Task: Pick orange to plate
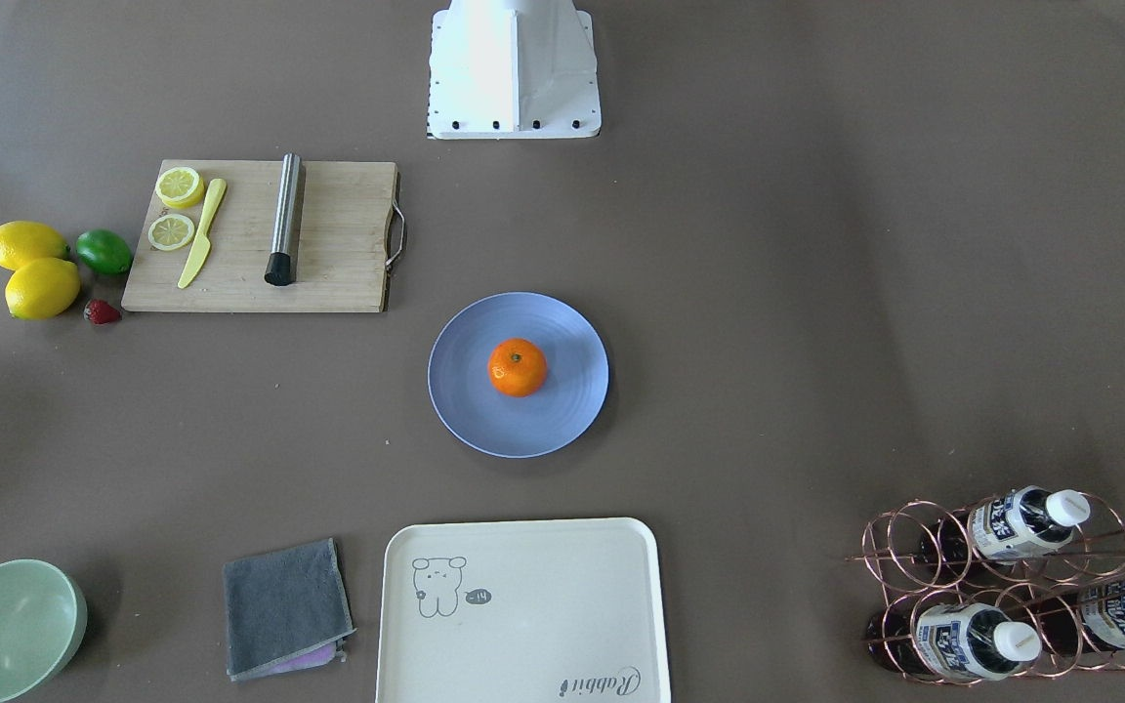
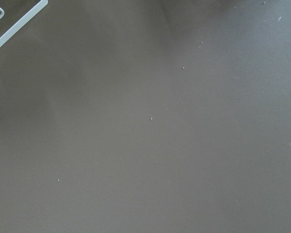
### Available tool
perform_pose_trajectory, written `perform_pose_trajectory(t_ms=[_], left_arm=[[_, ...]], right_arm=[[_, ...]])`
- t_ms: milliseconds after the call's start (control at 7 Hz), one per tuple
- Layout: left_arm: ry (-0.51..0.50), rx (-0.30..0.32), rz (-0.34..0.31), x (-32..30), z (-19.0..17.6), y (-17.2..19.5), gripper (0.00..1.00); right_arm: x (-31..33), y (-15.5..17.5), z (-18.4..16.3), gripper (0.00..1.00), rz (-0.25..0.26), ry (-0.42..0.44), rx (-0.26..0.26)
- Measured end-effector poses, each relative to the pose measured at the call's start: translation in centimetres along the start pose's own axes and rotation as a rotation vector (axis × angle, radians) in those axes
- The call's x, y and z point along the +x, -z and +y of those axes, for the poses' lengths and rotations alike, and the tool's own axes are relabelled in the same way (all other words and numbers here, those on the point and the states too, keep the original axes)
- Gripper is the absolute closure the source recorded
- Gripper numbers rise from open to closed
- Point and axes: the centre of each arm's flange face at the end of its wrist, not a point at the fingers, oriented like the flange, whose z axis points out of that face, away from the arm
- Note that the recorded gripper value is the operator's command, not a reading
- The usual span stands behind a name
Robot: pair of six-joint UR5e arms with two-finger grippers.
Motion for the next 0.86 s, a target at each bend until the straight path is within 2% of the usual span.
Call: perform_pose_trajectory(t_ms=[857], left_arm=[[0.018,-0.006,0.002,-0.71,0.19,-0.41,0.02]], right_arm=[[-0.37,0.28,0.51,0.00,-0.012,0.008,0.000]])
